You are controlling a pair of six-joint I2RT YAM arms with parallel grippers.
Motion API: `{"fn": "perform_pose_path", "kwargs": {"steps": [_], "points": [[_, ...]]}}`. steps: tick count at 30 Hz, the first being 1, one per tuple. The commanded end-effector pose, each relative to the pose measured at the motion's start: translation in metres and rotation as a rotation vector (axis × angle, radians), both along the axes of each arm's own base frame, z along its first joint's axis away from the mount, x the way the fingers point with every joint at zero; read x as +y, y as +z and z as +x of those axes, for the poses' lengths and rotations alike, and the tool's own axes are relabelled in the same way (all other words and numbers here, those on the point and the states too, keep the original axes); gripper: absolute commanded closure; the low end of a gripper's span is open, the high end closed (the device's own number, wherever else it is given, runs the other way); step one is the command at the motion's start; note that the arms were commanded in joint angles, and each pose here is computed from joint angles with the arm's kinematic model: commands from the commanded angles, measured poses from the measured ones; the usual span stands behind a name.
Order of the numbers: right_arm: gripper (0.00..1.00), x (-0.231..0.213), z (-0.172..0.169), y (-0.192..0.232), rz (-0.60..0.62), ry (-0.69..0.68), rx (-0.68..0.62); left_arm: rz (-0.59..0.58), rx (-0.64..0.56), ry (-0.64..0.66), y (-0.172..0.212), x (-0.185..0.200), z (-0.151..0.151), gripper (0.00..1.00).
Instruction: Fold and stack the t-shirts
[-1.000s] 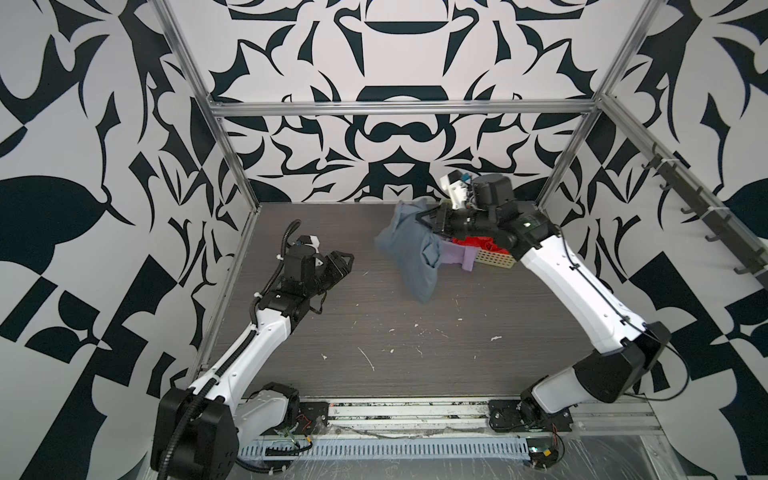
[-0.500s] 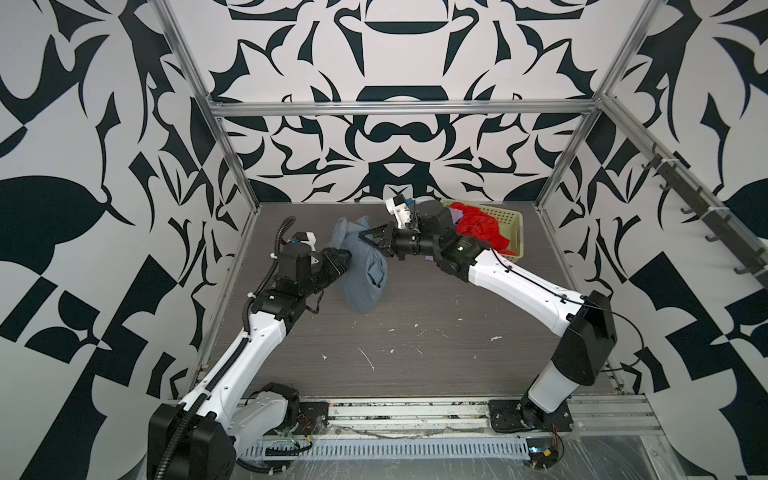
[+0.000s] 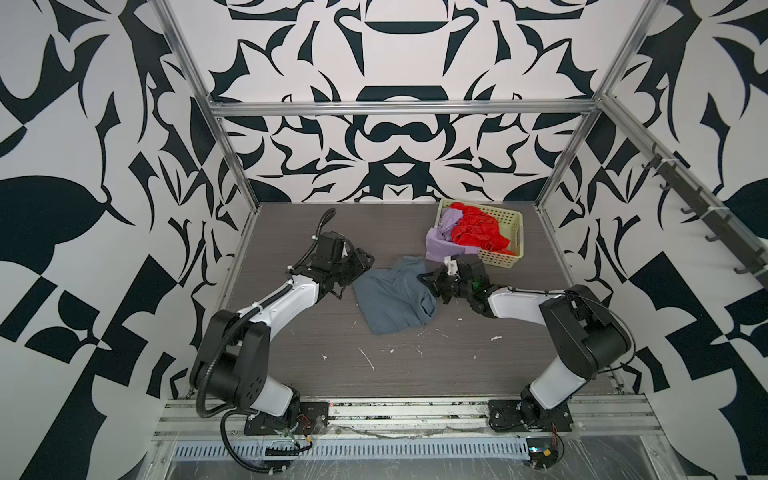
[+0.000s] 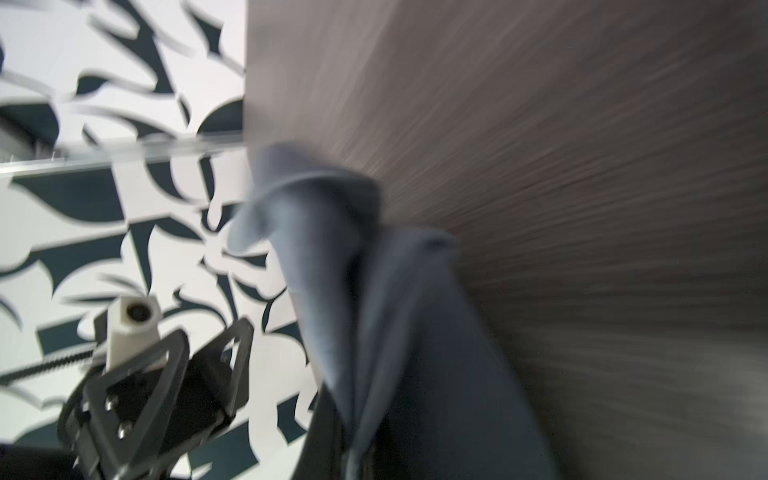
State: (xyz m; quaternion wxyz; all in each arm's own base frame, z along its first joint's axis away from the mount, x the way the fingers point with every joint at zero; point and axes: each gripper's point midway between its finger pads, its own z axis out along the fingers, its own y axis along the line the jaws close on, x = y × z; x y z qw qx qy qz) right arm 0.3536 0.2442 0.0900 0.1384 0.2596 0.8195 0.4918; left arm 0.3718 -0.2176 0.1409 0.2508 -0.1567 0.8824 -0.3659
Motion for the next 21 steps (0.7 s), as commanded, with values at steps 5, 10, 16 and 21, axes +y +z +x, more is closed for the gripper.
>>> {"fn": "perform_pose_path", "kwargs": {"steps": [5, 10, 16, 21], "points": [[0.91, -0.047, 0.022, 0.029, -0.168, 0.018, -0.167, 0.034, -0.025, -0.081, 0.002, -0.04, 0.004, 0.42], [0.59, -0.078, 0.009, 0.018, -0.465, 0.125, -0.147, 0.122, 0.017, -0.113, -0.02, -0.052, -0.017, 0.42], [0.56, -0.132, -0.005, 0.047, -0.784, 0.053, -0.189, 0.227, 0.042, -0.125, -0.038, -0.056, -0.038, 0.43], [0.56, -0.144, -0.025, 0.075, -0.965, 0.022, -0.252, 0.248, 0.014, -0.083, -0.032, -0.044, -0.04, 0.42]]}}
